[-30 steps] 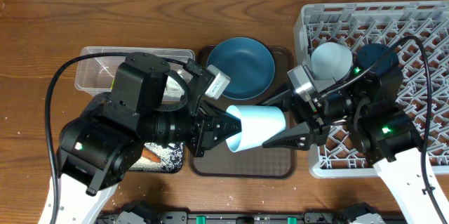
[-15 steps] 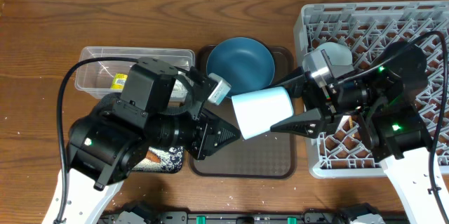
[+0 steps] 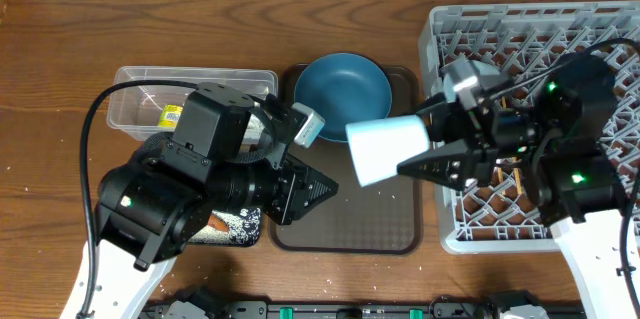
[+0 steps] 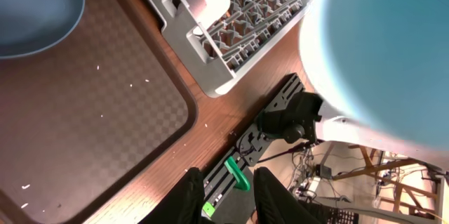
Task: Sort waste into correct bins and load items into the dishwasher rack
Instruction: 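Pull the light-blue cup right from the left gripper toward the rack, then lower the light-blue cup upside down into the rack with the right gripper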
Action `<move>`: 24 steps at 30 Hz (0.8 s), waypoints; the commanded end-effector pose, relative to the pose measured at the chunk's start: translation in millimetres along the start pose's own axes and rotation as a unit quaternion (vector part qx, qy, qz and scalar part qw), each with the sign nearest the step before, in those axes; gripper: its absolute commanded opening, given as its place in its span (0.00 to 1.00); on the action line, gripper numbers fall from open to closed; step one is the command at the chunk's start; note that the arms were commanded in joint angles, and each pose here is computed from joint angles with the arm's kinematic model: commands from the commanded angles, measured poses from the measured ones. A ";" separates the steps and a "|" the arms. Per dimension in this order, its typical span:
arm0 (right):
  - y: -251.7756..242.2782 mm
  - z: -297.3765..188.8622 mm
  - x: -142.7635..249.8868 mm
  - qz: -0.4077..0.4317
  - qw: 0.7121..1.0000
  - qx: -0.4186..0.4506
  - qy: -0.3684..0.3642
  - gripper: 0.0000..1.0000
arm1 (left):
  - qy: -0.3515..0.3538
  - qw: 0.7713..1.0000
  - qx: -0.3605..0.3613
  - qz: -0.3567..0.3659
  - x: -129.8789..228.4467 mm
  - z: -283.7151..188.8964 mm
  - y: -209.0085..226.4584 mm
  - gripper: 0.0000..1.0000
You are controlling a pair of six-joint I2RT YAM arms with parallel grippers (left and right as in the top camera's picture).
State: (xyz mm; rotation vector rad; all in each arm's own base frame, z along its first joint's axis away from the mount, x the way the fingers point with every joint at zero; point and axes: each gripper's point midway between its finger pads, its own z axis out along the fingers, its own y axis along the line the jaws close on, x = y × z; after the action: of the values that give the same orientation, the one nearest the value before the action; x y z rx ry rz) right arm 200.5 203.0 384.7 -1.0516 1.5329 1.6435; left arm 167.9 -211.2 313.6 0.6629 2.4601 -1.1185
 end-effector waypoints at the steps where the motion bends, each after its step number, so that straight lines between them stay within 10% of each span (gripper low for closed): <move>1: -4.1 -14.7 -6.5 0.014 0.999 0.025 -0.014 0.47 | 0.006 1.000 -0.008 0.000 3.8 1.0 3.3 0.27; 9: -70.0 -65.2 6.6 0.157 0.960 0.216 -0.079 0.48 | 0.007 1.000 -0.022 -0.002 4.4 0.8 8.4 0.27; 24: -116.8 -187.2 136.8 0.346 0.696 0.630 0.014 0.40 | 0.010 0.999 -0.046 -0.008 6.8 0.3 16.7 0.27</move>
State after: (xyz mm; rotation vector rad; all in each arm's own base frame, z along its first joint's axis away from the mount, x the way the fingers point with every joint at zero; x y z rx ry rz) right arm 265.1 55.6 212.3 0.2740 2.5526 0.7707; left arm 171.0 -201.4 302.9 0.6253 2.5150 -1.0230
